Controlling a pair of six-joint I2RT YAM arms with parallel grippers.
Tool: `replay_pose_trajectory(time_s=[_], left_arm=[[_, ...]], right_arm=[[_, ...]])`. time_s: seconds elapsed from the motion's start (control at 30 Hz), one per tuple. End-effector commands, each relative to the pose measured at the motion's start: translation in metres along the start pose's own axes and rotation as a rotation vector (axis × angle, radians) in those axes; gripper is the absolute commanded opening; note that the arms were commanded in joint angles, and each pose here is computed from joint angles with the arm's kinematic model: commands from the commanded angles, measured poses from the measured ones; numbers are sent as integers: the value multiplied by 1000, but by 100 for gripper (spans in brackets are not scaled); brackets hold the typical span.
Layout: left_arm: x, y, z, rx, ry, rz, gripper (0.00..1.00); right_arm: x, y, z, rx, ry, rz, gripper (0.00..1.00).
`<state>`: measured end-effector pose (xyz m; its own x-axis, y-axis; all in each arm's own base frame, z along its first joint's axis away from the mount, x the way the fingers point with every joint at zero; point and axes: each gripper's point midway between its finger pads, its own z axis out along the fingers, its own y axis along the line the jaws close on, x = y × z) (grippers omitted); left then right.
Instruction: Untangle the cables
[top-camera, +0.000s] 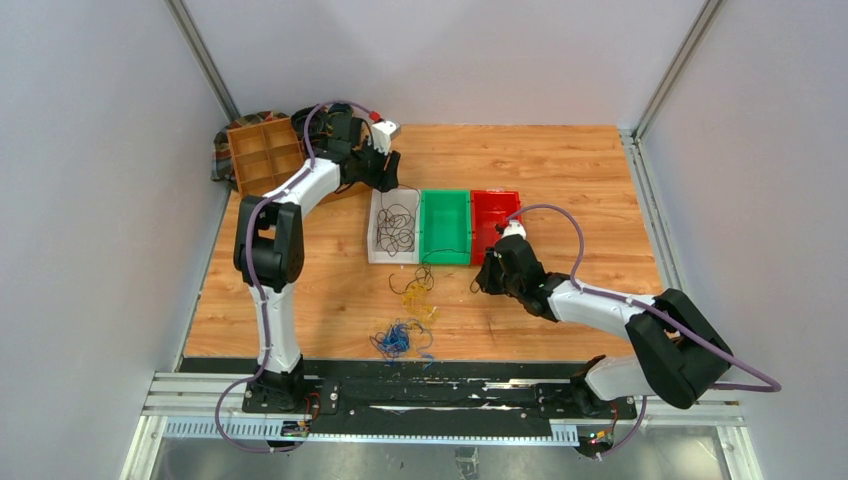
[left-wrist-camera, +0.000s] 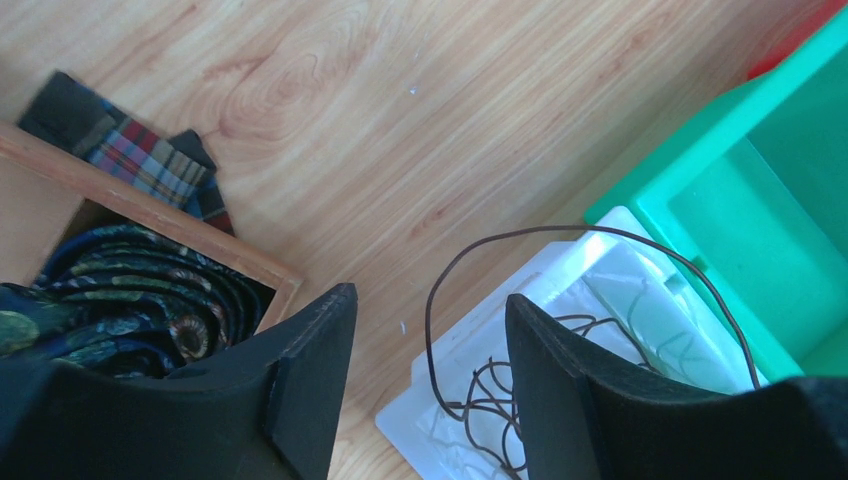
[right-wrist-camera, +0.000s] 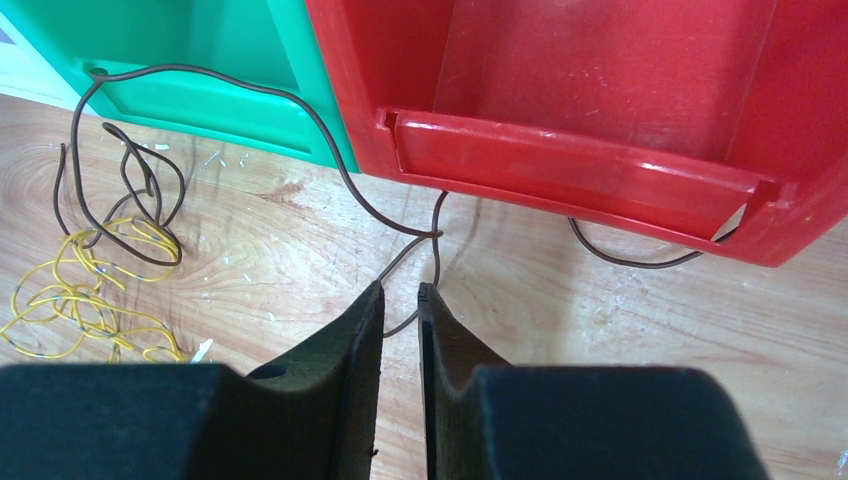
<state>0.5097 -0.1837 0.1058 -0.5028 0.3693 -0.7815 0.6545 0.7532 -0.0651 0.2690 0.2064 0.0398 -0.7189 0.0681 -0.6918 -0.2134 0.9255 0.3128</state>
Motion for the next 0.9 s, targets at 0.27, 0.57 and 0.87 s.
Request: replay_pose_trajectory(time_s=[0.27, 0.57, 0.87], left_arm=[[5, -6, 8, 124, 53, -142, 56], [13, -12, 10, 165, 86, -149, 41], [6, -7, 10, 146, 62, -137, 13]], right_arm=[[3, -9, -1, 15, -6, 22, 18], [4, -10, -1, 17, -6, 24, 18], [4, -10, -1, 18, -9, 27, 17]])
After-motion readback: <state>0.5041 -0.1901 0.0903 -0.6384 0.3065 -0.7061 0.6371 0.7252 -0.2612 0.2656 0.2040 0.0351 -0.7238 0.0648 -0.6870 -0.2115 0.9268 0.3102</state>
